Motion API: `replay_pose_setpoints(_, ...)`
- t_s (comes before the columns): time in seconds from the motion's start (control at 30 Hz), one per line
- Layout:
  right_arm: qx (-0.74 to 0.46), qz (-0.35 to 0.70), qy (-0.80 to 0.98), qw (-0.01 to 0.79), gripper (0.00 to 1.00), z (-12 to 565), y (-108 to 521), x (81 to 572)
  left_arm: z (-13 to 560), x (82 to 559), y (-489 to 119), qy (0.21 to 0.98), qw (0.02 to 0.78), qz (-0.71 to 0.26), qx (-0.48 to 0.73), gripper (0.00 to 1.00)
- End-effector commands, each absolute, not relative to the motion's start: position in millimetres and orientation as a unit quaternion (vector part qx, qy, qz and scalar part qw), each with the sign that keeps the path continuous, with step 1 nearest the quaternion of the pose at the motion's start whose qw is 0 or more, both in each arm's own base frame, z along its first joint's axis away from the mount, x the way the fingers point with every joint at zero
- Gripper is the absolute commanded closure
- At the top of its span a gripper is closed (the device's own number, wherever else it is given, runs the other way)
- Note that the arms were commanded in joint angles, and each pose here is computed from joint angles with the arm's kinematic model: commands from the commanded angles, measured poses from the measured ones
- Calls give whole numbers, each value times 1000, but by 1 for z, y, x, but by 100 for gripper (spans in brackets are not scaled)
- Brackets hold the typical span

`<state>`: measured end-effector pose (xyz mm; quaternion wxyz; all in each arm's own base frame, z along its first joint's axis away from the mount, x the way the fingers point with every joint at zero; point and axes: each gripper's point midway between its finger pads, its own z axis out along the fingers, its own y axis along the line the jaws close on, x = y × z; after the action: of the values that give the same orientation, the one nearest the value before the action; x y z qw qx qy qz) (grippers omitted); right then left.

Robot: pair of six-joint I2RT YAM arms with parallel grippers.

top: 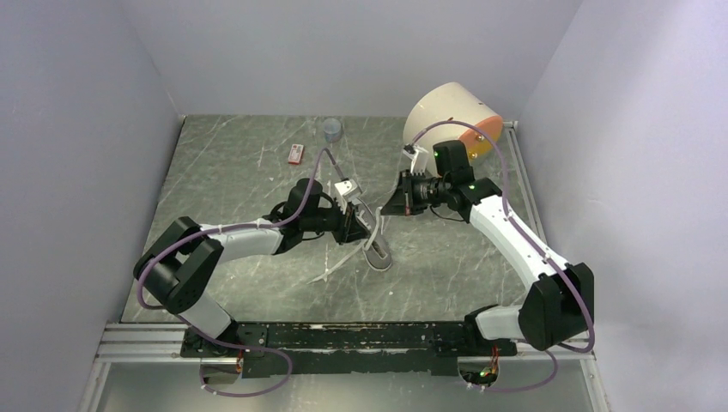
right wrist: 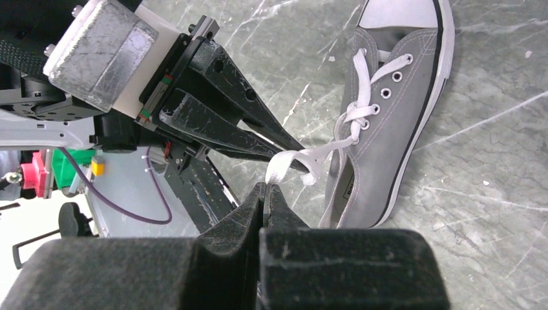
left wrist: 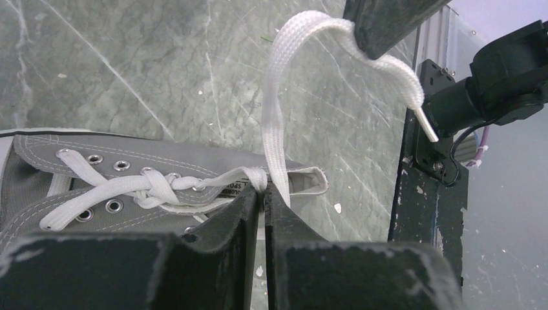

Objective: Tie the shoes

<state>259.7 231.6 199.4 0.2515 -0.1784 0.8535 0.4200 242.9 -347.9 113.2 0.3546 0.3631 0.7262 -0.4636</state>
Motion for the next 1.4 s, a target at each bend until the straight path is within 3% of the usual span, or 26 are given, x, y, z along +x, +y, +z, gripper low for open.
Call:
replay_pose_setpoints(0.0,-192,438,836,269,100,214,238,269,127,245,-349,704,369,-492,356,86)
replay_pose_setpoints(0.27,-199,437,831,279,100,216,238,271,130,245,-345,704,364,-508,338,82)
replay_pose_setpoints(0.6,-186,453,825,283,100,220,243,275,129,240,-349,700,348,-531,327,64)
replay_pose_setpoints(1.07,-144,413,853,284,100,195,233,285,120,234,-344,706,335,-535,321,62)
replay_pose_setpoints(1.37,-176,488,809,276,100,222,256,269,114,238,-344,713,333,-528,319,60)
